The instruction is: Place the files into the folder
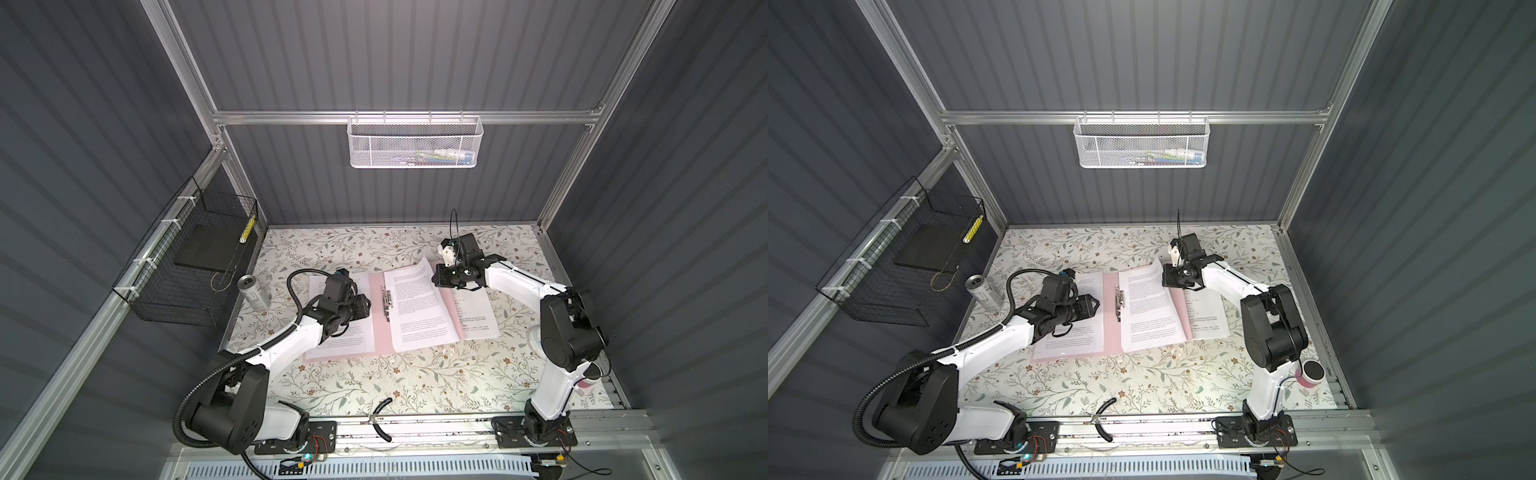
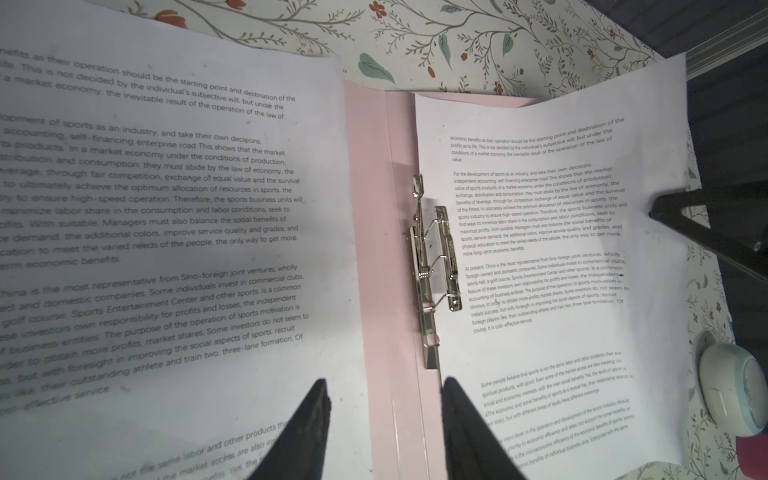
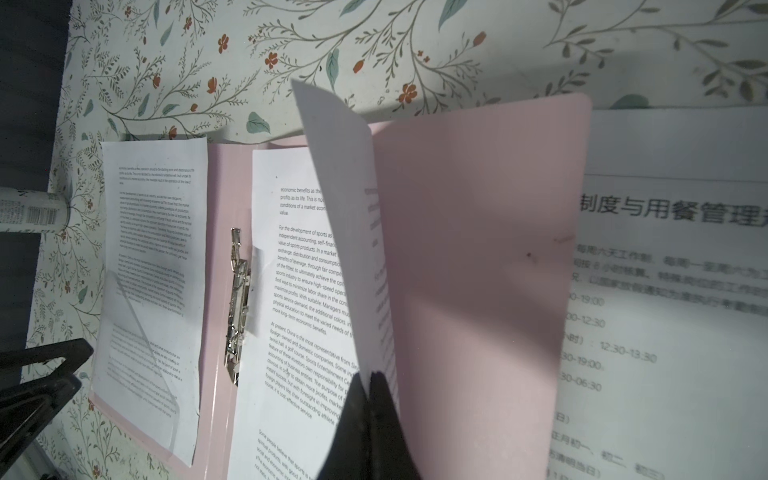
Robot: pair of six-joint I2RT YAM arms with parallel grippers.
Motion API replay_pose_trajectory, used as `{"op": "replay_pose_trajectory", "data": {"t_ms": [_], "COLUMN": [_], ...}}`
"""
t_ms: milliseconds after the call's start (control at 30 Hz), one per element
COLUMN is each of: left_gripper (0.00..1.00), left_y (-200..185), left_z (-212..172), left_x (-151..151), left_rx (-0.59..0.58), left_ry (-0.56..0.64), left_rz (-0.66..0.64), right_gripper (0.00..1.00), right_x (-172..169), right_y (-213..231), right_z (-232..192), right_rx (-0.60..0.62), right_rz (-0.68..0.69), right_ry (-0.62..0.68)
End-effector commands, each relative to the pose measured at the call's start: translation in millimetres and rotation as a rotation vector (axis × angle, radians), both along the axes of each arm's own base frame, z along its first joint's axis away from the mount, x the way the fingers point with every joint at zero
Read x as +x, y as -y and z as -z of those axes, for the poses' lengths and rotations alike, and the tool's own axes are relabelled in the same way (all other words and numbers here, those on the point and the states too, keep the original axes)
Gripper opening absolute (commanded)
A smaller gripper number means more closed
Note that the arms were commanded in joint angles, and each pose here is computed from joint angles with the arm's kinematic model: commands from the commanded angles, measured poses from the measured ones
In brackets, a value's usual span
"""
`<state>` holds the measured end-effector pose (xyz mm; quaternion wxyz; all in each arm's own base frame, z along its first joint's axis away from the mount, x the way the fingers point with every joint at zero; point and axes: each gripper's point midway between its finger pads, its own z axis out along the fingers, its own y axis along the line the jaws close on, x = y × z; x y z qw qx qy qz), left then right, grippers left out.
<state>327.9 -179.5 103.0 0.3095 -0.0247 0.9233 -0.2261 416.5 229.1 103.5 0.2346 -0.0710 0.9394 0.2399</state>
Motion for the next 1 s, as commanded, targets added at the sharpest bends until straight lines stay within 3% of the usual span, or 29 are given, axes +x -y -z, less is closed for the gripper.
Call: {"op": "replay_pose_trajectory", "data": {"t_ms": [0,967], "left_gripper": [0.46,0.46], "left_y": [0.8,2.6], "left_z": [3.0,5.5], "left_x": [-3.8,-1.9], "left_rx": [0.014,0.010], "left_ry": [-0.003,-0.009], "left_rz": [0.023,0.023], "right_gripper": [0.00,0.00], "right_x": [4.2,6.6], "right_y": [-3.6,17.0], "right_z": [-3.2,-4.4], "right_rx": [0.004,-0.005], "right_rz": [-0.008,0.073], "right_ry": [0.008,0.009]}}
